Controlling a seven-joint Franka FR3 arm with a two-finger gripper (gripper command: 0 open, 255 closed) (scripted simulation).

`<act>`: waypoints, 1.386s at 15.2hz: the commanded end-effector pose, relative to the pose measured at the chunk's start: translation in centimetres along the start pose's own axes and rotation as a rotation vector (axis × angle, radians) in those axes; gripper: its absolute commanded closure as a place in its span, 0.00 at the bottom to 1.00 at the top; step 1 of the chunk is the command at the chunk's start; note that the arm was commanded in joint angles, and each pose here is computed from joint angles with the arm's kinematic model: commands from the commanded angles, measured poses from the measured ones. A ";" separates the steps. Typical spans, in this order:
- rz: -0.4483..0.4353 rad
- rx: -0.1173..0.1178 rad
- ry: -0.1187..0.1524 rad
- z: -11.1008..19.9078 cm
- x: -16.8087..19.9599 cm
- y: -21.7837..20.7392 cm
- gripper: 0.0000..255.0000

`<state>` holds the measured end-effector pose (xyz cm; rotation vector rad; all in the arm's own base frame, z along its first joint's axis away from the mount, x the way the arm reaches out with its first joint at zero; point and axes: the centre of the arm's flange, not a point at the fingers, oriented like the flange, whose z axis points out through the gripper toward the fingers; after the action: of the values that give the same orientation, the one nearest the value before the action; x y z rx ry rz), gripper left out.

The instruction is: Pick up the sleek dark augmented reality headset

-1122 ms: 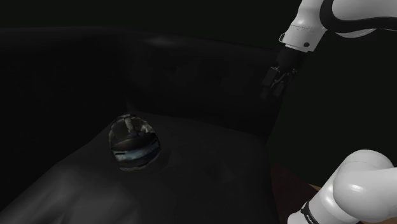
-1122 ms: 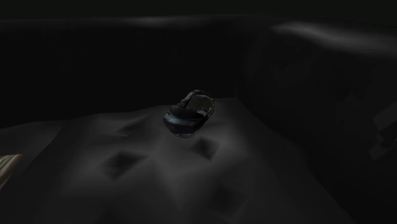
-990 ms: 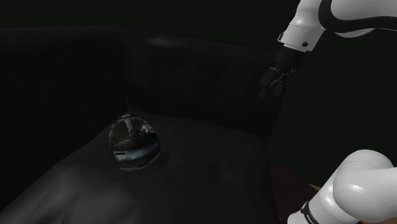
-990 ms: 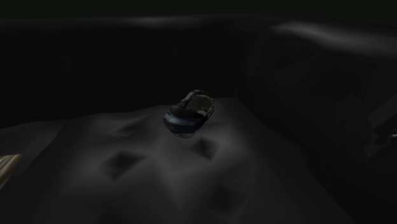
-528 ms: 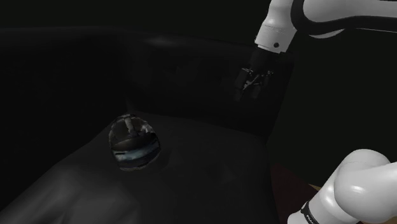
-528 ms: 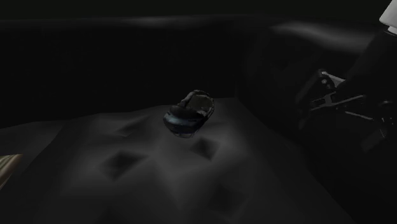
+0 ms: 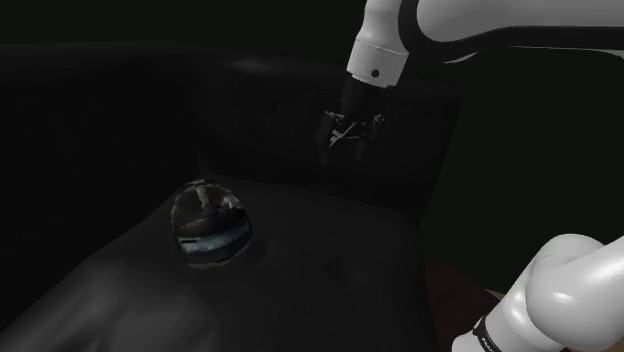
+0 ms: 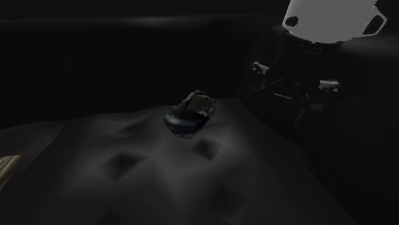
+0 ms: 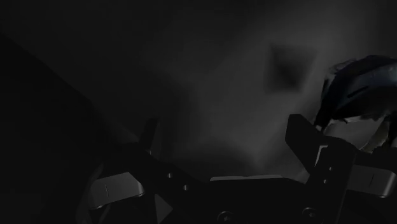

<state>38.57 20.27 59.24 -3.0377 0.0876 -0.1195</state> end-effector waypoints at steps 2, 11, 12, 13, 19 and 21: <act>0.006 0.005 0.000 1.0 1.4 -3.4 0.00; 0.020 0.015 -0.001 3.5 5.8 -14.0 0.00; 0.022 0.016 -0.001 3.8 6.3 -15.2 0.00; 0.023 0.017 -0.001 4.1 6.8 -16.4 0.00; 0.033 0.023 -0.001 5.7 9.8 -23.4 0.00; 0.033 0.024 -0.001 6.3 9.9 -23.7 0.00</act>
<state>49.84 43.34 56.57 -3.0113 0.1326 -0.1152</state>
